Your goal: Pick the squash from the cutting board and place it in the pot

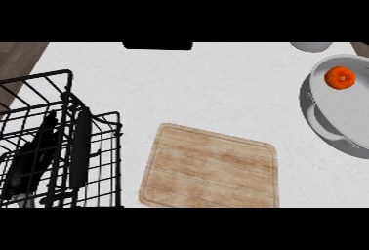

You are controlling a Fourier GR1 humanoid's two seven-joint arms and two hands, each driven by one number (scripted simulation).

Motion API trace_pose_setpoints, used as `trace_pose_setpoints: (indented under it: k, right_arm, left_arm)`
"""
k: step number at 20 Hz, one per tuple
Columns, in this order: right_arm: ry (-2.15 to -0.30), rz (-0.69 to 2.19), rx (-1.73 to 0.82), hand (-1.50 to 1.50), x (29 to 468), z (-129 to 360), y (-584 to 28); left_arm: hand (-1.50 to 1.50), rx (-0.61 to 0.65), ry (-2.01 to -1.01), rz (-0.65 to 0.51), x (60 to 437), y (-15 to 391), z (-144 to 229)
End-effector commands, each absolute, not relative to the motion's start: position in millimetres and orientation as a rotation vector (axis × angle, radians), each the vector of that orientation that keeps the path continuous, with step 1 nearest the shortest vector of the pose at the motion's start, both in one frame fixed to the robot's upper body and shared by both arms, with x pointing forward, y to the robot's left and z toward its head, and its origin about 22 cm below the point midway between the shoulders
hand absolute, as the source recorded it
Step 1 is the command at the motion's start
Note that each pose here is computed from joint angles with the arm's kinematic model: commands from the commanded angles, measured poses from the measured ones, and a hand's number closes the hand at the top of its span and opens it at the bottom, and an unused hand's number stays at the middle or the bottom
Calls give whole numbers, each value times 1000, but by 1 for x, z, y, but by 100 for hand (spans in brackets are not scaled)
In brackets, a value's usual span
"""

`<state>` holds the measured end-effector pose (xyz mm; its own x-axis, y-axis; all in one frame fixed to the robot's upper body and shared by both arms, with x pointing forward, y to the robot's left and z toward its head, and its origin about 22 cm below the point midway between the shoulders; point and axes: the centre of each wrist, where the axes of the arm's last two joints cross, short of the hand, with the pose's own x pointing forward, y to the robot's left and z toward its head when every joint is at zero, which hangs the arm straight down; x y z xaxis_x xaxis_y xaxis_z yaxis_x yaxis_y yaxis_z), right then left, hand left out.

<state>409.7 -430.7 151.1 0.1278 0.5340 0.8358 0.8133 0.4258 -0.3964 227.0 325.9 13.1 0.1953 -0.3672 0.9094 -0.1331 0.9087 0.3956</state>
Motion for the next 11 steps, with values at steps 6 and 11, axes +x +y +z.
trace_pose_setpoints:
  k: [6, 11]
  right_arm:
    - [-1643, -390, -1016, -150, 384, 129, -457]
    - [-1635, -420, -1028, -150, 363, 119, -463]
  left_arm:
    - [0, 445, -1384, -145, 244, 330, 24]
    - [0, 460, -1372, -145, 219, 333, 20]
